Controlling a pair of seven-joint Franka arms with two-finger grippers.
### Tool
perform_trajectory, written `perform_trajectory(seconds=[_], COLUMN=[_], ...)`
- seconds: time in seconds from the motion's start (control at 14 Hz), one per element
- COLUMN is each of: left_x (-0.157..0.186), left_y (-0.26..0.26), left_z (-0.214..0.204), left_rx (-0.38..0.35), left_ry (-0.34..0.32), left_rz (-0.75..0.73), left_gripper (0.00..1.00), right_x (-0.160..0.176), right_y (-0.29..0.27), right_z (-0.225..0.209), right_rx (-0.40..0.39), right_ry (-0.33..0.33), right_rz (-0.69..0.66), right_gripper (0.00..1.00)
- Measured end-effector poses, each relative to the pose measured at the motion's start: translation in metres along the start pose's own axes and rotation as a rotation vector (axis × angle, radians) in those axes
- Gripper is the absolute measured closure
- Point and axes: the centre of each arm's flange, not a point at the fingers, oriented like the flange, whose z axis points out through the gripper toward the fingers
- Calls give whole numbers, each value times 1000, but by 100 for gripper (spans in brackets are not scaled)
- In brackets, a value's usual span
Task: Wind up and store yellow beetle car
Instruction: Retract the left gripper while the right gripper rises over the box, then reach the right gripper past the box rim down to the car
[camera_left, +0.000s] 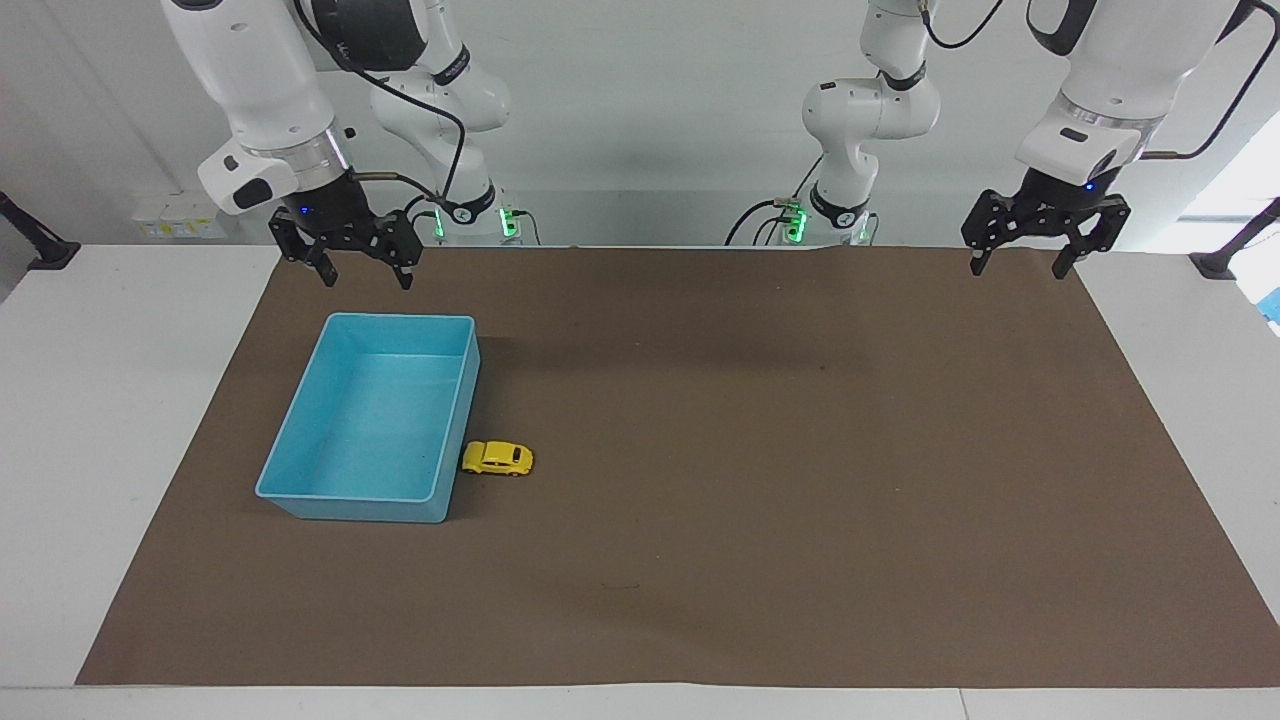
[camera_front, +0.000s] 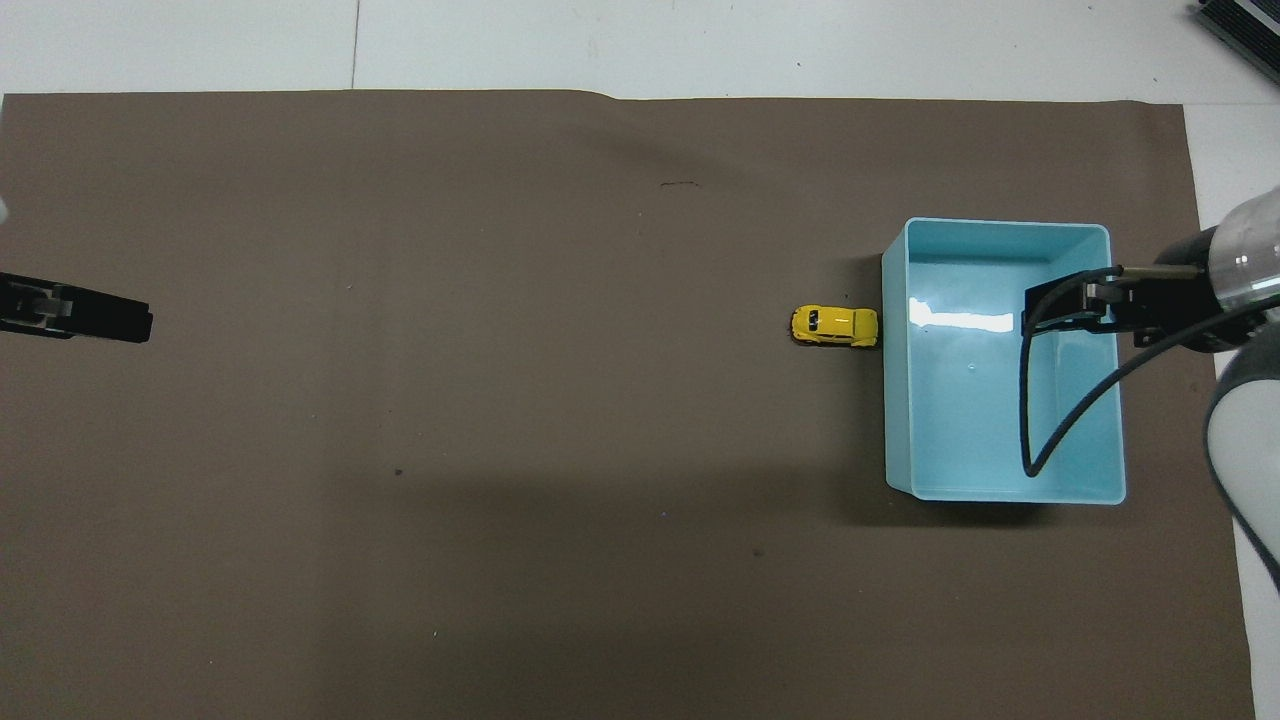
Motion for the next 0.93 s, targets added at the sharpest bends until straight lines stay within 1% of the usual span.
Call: perform_trajectory(seconds=[0.14, 0.36, 0.5, 0.71, 0.93], left_x=[-6, -11, -13, -14, -15], left_y=[0, 4, 7, 7, 6], left_z=[-14, -35, -39, -37, -36], left_rx=[-2, -37, -62, -67, -68], left_ry=[-15, 10, 19, 15, 1], left_rz=[0, 0, -2, -3, -5], left_gripper=[0, 0, 0, 0, 0], right_x=[-5, -8, -10, -13, -15], right_y=[-16, -29, -35, -44, -60], right_z=[3, 2, 2, 3, 15], right_rx=[-1, 2, 3, 3, -10], right_ry=[-5, 3, 4, 2, -16], right_rz=[69, 197, 297, 450, 611], right_gripper=[0, 0, 0, 0, 0])
